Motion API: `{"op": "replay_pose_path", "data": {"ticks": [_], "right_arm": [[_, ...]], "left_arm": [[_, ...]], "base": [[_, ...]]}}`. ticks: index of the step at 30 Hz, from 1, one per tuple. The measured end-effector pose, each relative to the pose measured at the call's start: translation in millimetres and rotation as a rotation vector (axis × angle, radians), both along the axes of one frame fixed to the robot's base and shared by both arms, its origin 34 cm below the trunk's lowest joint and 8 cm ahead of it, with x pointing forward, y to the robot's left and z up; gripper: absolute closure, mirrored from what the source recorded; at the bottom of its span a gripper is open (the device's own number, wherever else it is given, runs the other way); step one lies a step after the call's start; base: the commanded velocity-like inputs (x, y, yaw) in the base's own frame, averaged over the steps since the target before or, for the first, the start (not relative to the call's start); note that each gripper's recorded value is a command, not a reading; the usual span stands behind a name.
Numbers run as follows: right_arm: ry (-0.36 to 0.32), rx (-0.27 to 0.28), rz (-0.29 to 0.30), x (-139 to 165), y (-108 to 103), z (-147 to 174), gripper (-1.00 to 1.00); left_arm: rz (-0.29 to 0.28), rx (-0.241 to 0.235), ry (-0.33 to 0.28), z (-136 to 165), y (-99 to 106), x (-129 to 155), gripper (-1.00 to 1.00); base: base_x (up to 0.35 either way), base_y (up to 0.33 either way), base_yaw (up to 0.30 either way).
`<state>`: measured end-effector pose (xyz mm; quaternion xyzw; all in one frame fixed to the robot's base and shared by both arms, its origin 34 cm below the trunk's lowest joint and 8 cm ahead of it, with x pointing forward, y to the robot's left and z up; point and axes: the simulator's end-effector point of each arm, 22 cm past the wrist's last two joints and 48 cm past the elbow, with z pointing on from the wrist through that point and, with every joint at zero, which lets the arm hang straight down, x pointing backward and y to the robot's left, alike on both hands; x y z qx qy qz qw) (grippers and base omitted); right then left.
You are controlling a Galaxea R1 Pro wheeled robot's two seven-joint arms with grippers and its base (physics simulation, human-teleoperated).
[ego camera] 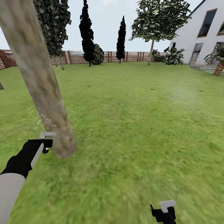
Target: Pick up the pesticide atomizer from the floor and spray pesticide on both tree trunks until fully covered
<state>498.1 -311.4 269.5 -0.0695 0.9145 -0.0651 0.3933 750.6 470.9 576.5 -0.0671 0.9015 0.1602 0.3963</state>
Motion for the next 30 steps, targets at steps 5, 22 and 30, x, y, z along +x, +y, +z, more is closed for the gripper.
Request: {"op": "replay_pose_path", "data": {"ticks": [5,22,30], "right_arm": [[0.0,0.0,0.0,0.1,-0.1,0.0,-1.0],[0.0,0.0,-0.001,0.1,-0.2,0.1,-1.0],[0.0,0.0,0.0,0.1,-0.1,0.0,-1.0]], "left_arm": [[-0.01,0.006,-0.025,12.3,-4.0,5.2,1.0],[-0.015,0.013,-0.053,24.7,-5.3,9.2,1.0],[-0.014,0.016,-0.053,25.1,-4.4,9.0,1.0]], "base": [[0.188,-0.229,0.244],[0.221,-0.201,0.073],[0.143,-0.222,0.144]]}}
